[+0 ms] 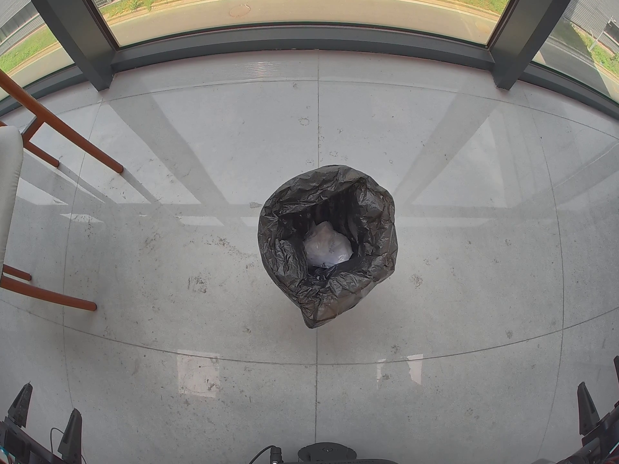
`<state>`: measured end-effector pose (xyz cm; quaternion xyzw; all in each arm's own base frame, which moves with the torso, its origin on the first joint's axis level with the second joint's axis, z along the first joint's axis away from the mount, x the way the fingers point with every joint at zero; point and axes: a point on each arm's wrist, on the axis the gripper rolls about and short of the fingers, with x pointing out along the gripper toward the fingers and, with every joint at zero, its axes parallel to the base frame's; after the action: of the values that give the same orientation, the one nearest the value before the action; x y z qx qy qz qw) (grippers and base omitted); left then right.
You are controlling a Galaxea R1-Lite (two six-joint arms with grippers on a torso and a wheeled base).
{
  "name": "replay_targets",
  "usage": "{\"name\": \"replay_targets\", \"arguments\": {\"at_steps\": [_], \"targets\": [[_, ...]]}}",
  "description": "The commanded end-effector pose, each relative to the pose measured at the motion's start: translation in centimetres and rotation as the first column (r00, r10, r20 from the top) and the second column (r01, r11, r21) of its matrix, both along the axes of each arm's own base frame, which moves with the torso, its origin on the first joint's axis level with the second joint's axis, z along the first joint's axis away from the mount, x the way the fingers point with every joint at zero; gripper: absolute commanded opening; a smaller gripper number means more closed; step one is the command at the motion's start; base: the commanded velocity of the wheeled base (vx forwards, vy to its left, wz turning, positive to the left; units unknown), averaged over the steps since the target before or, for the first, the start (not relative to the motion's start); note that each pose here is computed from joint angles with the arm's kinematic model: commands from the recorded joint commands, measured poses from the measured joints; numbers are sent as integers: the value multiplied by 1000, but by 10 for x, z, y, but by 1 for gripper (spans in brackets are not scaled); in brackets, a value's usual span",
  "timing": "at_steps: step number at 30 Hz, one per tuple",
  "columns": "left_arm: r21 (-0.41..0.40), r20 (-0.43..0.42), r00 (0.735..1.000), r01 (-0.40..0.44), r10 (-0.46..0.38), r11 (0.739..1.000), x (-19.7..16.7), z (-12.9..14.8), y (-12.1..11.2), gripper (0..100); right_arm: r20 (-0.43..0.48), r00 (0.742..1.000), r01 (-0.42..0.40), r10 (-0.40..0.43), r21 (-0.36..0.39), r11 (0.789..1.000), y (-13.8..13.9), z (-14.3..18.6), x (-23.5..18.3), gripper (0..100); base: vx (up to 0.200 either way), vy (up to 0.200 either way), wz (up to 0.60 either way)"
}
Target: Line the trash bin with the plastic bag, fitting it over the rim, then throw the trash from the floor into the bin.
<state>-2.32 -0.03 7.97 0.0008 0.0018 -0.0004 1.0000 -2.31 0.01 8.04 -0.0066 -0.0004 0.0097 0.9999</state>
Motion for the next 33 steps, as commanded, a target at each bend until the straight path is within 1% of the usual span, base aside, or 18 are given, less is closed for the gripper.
{"name": "replay_targets", "arguments": {"at_steps": [1,33], "targets": [[0,-4,1000,2,-2,1000,0,-5,0,100,-5,1000,-1,1,-1,1000,0,-5,0,100,0,200,0],[1,-4,1000,7,-7,1000,0,-5,0,100,-7,1000,-1,1,-4,1000,0,-5,0,100,0,200,0]]}}
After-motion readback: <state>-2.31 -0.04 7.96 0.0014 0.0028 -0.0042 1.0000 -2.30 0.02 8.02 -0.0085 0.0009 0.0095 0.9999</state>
